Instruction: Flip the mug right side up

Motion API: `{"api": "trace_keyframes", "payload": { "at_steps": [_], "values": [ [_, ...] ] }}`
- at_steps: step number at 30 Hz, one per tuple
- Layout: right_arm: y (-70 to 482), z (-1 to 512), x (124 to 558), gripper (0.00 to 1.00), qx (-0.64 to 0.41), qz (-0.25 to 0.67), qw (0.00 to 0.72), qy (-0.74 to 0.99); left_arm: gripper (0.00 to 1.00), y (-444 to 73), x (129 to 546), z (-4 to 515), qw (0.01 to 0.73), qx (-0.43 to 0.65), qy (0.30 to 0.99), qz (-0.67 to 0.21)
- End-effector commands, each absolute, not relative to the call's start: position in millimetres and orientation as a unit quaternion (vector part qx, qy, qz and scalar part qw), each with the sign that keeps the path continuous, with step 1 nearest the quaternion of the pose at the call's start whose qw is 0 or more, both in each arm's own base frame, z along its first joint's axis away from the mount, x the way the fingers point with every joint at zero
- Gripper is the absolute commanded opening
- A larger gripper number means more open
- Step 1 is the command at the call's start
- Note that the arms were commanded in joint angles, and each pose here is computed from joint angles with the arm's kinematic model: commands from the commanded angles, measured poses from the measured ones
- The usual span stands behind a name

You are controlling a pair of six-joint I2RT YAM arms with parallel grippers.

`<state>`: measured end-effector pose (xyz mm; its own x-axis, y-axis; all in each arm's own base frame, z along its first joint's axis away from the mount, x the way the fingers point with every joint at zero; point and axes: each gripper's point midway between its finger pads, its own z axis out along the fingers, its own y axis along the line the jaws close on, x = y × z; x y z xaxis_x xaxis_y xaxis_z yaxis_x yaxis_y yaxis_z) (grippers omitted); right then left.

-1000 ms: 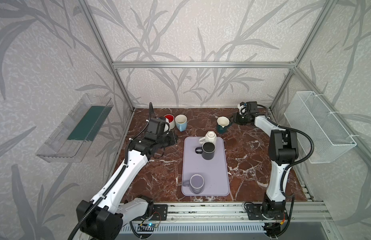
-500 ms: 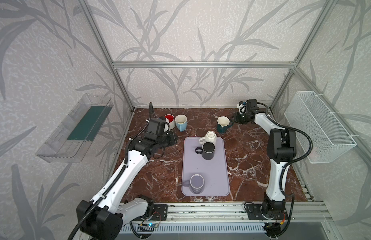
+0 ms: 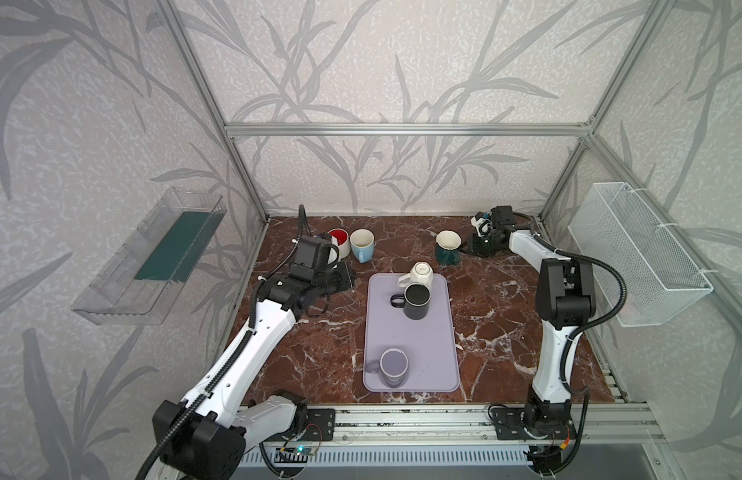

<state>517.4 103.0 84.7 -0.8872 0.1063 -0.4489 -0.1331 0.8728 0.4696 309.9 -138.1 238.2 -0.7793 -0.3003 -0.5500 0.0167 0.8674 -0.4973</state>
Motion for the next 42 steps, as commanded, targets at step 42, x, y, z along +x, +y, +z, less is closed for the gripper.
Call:
{"api": "trace_keyframes", "payload": {
  "at_steps": [42],
  "values": [
    [175,126,456,0.52,0.031,0.143,0.269,0.952,0.24,-138,293,243,0.32,-0.059,0.911,-0.253]
  ]
}}
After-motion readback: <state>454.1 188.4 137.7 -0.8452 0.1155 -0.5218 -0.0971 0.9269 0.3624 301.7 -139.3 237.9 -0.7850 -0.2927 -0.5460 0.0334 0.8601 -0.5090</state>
